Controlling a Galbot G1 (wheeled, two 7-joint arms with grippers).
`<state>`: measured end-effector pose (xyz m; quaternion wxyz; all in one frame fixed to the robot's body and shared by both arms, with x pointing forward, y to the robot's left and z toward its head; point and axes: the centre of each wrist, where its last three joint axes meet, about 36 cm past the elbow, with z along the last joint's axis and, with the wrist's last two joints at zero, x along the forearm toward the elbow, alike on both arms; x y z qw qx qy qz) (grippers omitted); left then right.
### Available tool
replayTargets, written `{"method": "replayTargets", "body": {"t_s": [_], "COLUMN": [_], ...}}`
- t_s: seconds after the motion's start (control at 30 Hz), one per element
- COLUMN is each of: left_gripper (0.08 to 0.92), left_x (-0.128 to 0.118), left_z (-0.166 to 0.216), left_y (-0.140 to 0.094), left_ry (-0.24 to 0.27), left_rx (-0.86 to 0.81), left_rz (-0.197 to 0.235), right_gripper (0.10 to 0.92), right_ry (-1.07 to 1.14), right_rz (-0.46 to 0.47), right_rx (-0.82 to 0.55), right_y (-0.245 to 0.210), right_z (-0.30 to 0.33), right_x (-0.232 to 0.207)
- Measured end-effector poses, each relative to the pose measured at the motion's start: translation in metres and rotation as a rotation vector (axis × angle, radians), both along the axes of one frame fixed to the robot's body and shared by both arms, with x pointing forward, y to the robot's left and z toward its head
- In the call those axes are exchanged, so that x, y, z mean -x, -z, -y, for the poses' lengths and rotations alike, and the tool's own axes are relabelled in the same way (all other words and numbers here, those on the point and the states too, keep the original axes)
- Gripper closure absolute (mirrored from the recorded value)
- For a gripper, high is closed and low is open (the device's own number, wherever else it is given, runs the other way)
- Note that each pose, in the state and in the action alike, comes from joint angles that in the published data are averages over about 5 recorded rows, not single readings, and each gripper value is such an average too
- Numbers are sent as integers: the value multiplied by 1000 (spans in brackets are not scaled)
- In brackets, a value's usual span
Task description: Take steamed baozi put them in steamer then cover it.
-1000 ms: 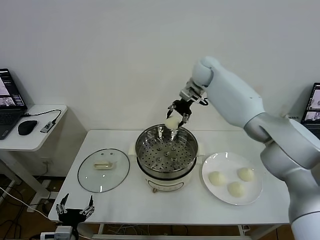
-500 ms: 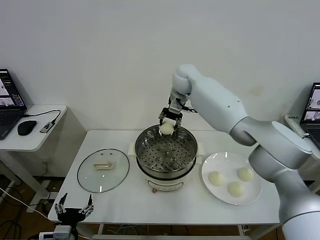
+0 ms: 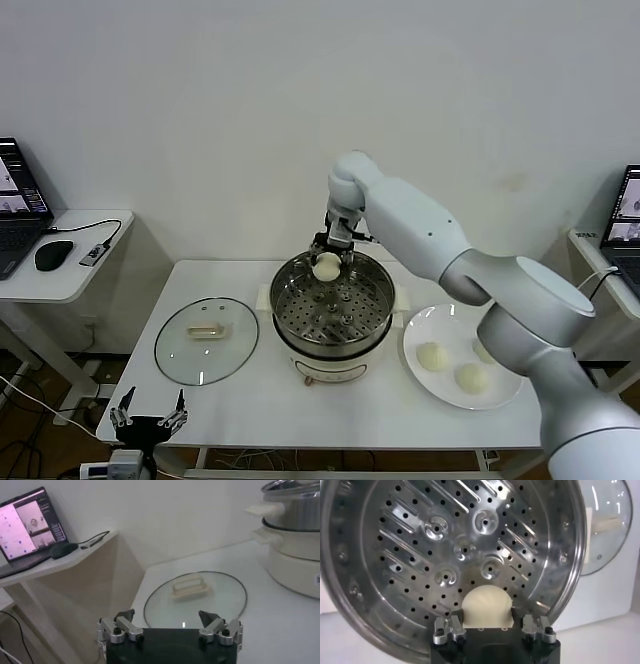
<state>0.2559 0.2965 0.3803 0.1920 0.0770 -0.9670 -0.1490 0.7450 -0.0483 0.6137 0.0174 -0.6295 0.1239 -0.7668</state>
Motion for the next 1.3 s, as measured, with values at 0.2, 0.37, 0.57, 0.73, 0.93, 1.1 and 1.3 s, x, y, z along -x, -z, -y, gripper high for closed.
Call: {"method": "replayTargets", "body": {"t_s": [0.2,0.37,0.57,0.73,0.93,1.1,1.3], "left_gripper": [177,177,177,177,177,177,177], "left_x": [-3,-4,-4,-3,-4,-4,-5], "left_z": [1,1,1,3,3,3,2], "left_y": [2,4,5,5,6,5,2], "left_ry": [2,3,2,3,4,9,23], "left_rx": [6,8,8,11,12,12,11], "left_rz": [-4,-8,-11,-12,-13,-16,-17], "right_gripper": [420,420,370,244,201,199,200], "right_ry": [4,5,3,9,35,86,229], "right_rz": [1,1,8,10,-1,-17,-29], "right_rx": [-10,-19,-35,-48,-71,-112,-198], "right_y": [13,22,24,20,3,-23,-70], "right_z": [4,6,8,13,24,38,72], "right_x": [-1,-1,-1,-2,-3,-2,2]}}
